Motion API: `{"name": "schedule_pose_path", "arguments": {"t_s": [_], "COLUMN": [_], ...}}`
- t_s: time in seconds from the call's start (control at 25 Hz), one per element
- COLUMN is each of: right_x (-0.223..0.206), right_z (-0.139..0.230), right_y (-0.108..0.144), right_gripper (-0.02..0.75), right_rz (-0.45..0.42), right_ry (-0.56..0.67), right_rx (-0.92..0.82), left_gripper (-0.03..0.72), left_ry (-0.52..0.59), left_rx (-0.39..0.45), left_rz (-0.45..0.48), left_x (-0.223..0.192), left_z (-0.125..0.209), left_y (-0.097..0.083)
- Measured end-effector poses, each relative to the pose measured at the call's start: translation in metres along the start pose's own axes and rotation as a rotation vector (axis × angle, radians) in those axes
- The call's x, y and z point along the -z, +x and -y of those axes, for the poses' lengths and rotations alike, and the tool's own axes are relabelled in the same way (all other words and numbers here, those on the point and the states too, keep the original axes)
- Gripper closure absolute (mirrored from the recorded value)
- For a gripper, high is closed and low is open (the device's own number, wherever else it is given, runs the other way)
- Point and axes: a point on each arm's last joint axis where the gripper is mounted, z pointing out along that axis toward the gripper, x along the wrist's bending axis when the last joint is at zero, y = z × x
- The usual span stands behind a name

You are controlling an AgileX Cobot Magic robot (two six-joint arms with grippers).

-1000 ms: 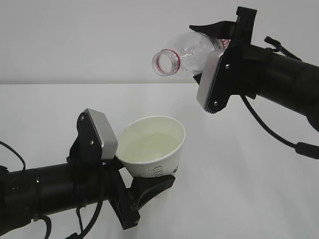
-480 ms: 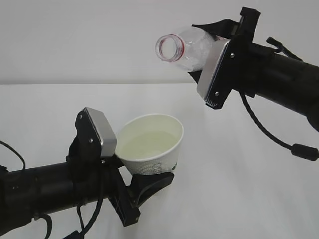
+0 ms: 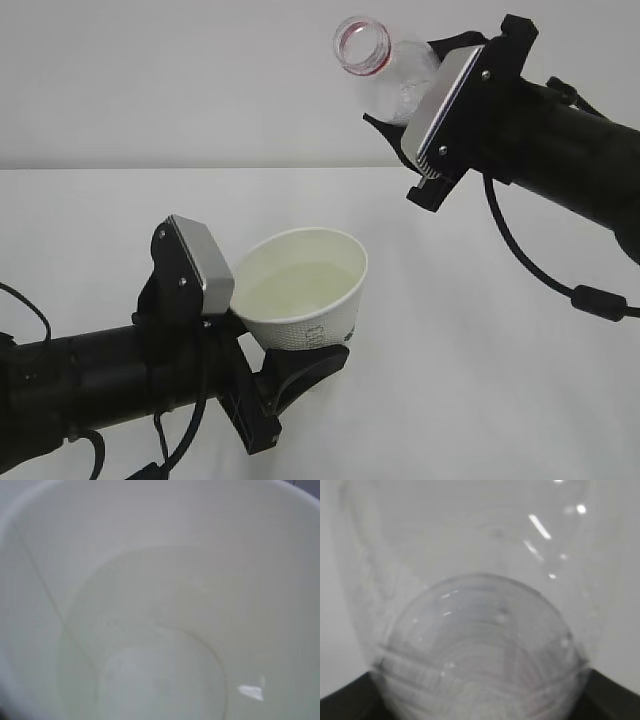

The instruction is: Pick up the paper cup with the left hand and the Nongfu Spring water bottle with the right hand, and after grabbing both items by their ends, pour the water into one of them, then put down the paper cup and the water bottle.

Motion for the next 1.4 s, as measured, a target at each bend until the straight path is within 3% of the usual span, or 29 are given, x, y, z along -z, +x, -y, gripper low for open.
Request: {"name": "schedule_pose_path", "arguments": {"t_s": [1.4], "right_x": [0.0000], "right_z": [0.0029], "right_y": [-0.0033], "right_gripper": [0.225], "right_rz": [0.042], "right_ry": [0.024], "right_rx": [-0.422], "left_gripper": [0.196], "left_ry": [-0.017], "left_rx": [0.000], "left_rz": [0.003], "left_x": [0.0000], "left_z": [-0.0016], "left_y": [-0.0003]}}
